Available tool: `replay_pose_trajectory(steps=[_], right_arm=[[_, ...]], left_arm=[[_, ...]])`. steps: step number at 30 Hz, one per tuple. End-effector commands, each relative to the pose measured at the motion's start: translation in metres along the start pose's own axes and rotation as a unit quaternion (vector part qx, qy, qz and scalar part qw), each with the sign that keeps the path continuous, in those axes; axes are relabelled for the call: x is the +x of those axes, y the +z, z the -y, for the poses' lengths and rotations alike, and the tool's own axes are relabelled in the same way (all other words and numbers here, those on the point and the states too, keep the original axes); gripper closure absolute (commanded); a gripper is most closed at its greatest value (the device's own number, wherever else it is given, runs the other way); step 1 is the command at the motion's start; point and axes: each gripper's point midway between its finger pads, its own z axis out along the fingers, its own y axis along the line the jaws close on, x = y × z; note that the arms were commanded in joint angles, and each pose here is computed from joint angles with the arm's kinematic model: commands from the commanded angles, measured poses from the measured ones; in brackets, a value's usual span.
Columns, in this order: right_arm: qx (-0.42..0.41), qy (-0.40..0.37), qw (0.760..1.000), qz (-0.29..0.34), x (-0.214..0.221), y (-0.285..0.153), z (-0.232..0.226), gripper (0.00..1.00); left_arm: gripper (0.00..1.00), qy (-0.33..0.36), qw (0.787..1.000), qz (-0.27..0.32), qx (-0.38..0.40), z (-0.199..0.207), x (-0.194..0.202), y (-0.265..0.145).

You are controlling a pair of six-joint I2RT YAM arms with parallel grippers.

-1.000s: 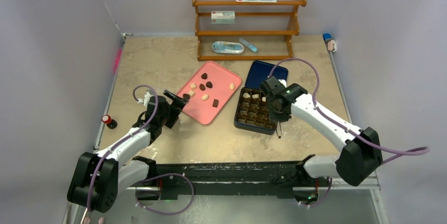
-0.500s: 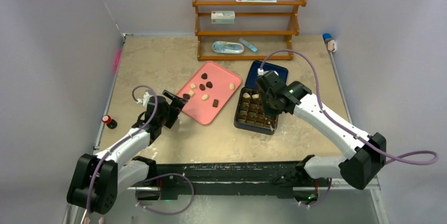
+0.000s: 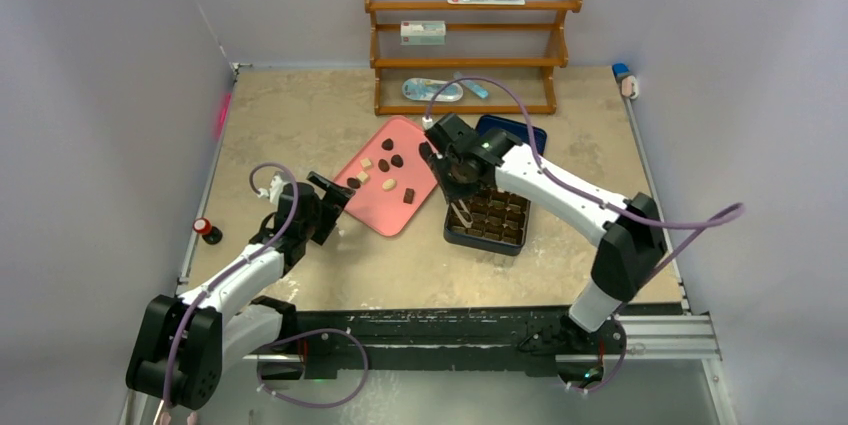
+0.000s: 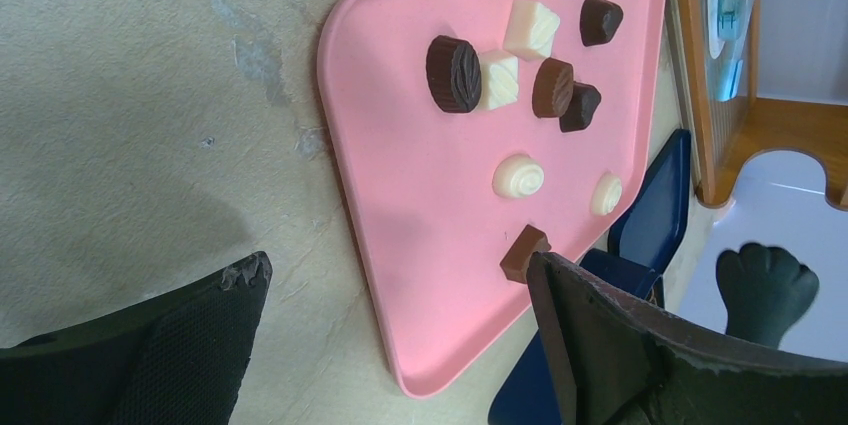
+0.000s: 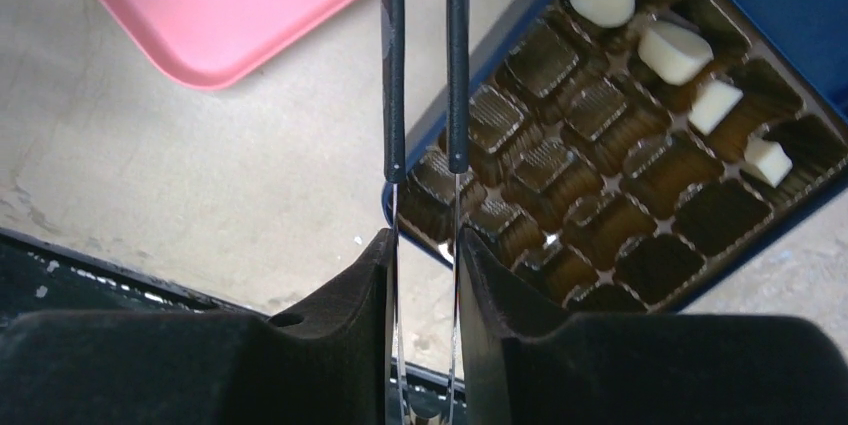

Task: Pack the chocolate
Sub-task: Place the fake chocolate in the packing box, then pick up the fake chocolate from the plate.

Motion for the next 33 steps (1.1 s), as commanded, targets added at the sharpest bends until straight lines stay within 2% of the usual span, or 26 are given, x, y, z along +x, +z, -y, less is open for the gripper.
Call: replay_pose_trajectory(steps=[1, 11, 33], right_arm=[[-0.025, -0.015, 0.999, 0.015, -0.027, 0.005, -0.016, 0.71], [-0.043, -0.027, 0.999, -0.009, -0.037, 0.031, -0.033, 0.64], [-0.015, -0.058, 0.997, -0.048, -0.046, 0.08, -0.035, 0.63]], left_arm=[[0.01, -0.01, 1.0, 0.013, 0.008, 0.004, -0.006, 0.0], [0.01, -0.008, 1.0, 0.013, 0.008, 0.004, -0.006, 0.0], [0.01, -0.008, 1.0, 0.01, 0.01, 0.006, -0.006, 0.006]])
